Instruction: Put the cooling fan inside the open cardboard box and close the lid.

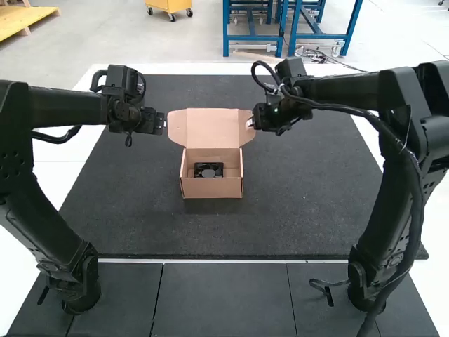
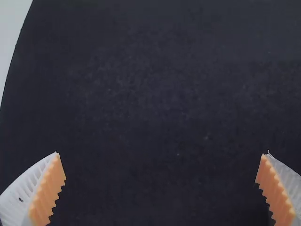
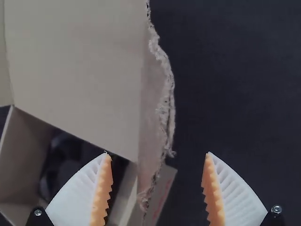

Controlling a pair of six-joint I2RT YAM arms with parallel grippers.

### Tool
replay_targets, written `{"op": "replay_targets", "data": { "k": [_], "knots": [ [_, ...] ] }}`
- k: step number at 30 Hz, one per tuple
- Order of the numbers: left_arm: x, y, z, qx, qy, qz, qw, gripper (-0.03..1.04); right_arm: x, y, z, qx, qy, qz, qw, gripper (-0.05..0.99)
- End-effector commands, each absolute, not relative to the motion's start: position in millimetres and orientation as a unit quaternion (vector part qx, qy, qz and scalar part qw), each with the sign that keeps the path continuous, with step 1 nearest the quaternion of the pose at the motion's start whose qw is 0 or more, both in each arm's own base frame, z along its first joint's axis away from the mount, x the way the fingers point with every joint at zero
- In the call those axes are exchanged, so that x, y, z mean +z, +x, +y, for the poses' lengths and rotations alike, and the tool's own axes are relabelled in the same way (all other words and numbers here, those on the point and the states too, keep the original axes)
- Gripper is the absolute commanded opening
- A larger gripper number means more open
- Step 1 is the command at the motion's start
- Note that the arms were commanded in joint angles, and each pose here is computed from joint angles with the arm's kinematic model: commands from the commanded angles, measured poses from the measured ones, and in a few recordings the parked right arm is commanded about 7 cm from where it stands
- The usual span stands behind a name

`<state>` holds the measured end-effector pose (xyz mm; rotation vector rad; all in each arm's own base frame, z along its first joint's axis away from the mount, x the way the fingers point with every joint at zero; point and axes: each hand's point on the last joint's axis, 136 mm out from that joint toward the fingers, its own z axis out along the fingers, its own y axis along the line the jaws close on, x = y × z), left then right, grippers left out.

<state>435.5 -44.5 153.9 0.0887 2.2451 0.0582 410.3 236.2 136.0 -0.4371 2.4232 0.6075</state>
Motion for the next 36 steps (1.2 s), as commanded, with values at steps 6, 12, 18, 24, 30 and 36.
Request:
{"op": "replay_targets", "data": {
  "k": [6, 12, 18, 24, 30, 36],
  "knots": [
    [171, 443, -61, -0.011, 0.052, 0.89, 0.453, 0.96, 151, 410, 250, 0.248, -0.174, 0.903, 0.305, 0.3],
    [172, 443, -68, -0.022, 0.058, 0.889, 0.454, 0.96, 151, 410, 251, 0.249, -0.173, 0.903, 0.306, 0.28],
    [174, 440, -84, -0.031, 0.074, 0.888, 0.453, 0.96, 153, 411, 251, 0.251, -0.169, 0.903, 0.306, 0.26],
    [177, 441, -90, -0.035, 0.079, 0.885, 0.458, 0.96, 160, 412, 254, 0.251, -0.172, 0.899, 0.315, 0.25],
    [176, 440, -92, -0.035, 0.081, 0.886, 0.455, 0.96, 169, 414, 253, 0.248, -0.172, 0.896, 0.325, 0.25],
    [177, 441, -92, -0.034, 0.081, 0.885, 0.457, 0.96, 174, 412, 253, 0.248, -0.173, 0.895, 0.327, 0.22]
  ]
}}
